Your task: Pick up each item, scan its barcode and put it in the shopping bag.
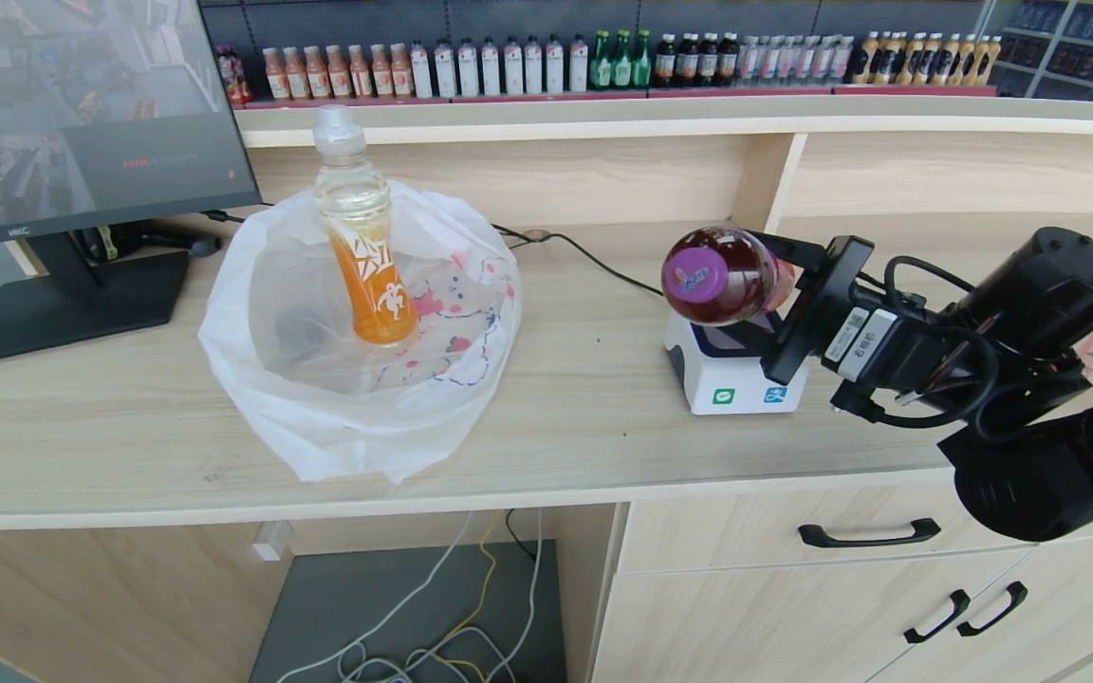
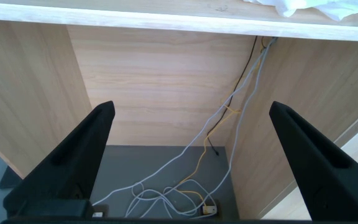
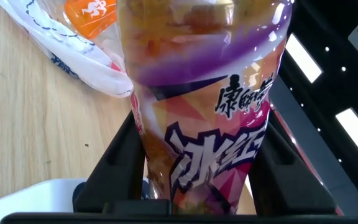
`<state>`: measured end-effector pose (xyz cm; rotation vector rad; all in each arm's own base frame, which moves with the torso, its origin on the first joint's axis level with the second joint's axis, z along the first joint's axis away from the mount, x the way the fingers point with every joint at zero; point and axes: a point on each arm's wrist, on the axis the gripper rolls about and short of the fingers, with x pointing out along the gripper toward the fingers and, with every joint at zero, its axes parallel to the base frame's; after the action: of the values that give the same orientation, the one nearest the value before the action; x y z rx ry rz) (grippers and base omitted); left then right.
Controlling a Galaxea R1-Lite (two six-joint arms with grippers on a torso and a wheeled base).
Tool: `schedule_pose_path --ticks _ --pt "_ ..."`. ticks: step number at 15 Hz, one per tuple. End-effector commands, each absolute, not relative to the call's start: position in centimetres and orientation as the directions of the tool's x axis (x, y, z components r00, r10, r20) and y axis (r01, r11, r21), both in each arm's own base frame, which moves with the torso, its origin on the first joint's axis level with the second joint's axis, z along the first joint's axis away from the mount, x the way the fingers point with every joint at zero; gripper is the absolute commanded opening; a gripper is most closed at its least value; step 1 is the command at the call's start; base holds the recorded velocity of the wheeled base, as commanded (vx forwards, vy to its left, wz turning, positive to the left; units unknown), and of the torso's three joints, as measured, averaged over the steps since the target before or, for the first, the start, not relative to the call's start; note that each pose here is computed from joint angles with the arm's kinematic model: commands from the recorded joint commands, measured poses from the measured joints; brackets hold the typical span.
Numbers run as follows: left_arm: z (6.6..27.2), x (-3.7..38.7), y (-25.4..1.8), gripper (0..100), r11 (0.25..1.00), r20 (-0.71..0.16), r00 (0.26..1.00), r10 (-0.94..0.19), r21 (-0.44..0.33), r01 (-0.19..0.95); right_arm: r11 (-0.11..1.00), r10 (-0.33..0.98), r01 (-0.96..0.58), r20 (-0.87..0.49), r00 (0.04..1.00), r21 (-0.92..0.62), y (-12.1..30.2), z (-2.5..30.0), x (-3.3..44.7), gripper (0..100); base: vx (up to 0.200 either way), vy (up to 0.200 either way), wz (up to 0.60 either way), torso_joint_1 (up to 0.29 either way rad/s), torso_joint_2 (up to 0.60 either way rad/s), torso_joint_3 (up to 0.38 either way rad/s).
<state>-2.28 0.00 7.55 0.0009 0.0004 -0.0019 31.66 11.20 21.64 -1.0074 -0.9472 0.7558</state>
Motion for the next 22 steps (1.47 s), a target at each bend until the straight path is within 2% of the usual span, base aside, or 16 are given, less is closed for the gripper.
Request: schedule_pose_path --ticks 1,18,20,22 --pt "7.5 -2.3 0.0 100 1.000 0.000 1.000 -0.002 0.000 0.002 0.359 0.870 -0.092 0.297 0.394 -0.929 11.6 21.8 31.4 0 0.000 0.000 0.00 0.000 0.00 0.000" --pt "7.5 -2.3 0.0 100 1.000 0.000 1.000 -0.002 0.000 0.002 0.395 0.863 -0.120 0.323 0.389 -0.911 11.9 22.9 30.7 0 0.000 0.000 0.00 0.000 0.00 0.000" --pt "7.5 -2.3 0.0 100 1.000 0.000 1.000 -0.002 0.000 0.002 0.435 0.842 -0.136 0.349 0.411 -0.890 11.8 23.6 30.0 0 0.000 0.000 0.00 0.000 0.00 0.000" --pt "7.5 -2.3 0.0 100 1.000 0.000 1.000 -0.002 0.000 0.002 0.581 0.755 -0.195 0.432 0.493 -0.791 12.6 24.9 28.9 0 0.000 0.000 0.00 0.000 0.00 0.000"
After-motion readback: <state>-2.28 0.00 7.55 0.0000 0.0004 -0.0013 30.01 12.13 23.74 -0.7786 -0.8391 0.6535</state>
